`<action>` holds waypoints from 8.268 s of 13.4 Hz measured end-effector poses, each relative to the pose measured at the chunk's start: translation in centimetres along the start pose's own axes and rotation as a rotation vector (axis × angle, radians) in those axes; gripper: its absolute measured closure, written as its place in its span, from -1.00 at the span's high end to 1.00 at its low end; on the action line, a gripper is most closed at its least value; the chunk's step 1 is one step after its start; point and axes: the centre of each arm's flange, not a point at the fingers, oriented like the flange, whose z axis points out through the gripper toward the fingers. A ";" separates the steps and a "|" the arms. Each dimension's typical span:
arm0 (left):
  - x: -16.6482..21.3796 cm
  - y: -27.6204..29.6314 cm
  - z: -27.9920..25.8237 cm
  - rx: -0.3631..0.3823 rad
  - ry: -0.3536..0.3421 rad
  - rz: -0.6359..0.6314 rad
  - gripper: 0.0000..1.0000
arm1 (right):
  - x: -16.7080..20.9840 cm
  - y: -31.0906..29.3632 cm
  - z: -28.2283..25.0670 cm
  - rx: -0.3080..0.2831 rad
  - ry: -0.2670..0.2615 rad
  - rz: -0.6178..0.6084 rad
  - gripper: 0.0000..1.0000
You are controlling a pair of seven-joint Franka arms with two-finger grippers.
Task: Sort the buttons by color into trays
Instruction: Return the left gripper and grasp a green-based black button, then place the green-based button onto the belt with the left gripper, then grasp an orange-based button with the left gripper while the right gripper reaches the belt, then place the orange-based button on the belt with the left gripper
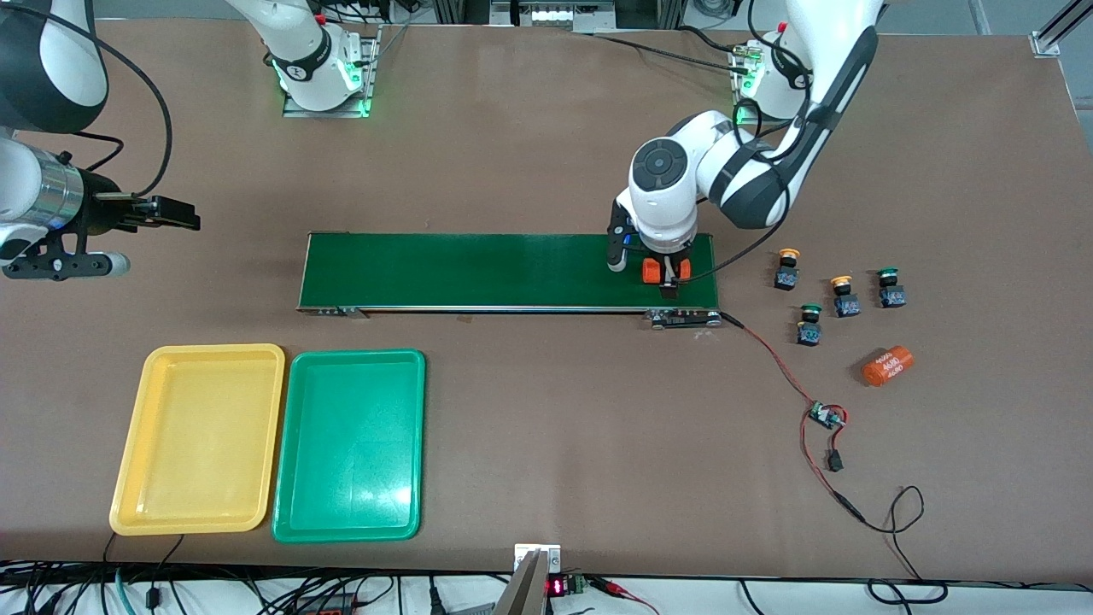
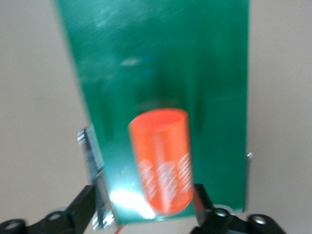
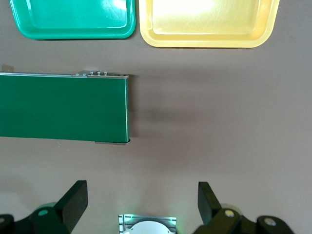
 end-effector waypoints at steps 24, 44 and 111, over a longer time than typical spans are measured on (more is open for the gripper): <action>-28.8 -7.0 17.8 -0.406 0.136 -1.426 0.99 | 0.0 0.0 0.1 0.000 -0.001 0.000 1.00; -10.4 -4.5 3.2 -0.468 0.046 -1.501 -0.17 | 0.1 0.0 0.1 0.000 -0.002 0.000 1.00; -13.5 -3.4 3.6 -0.393 0.085 -1.493 -0.19 | -2.6 -33.9 18.6 0.002 0.262 0.168 1.00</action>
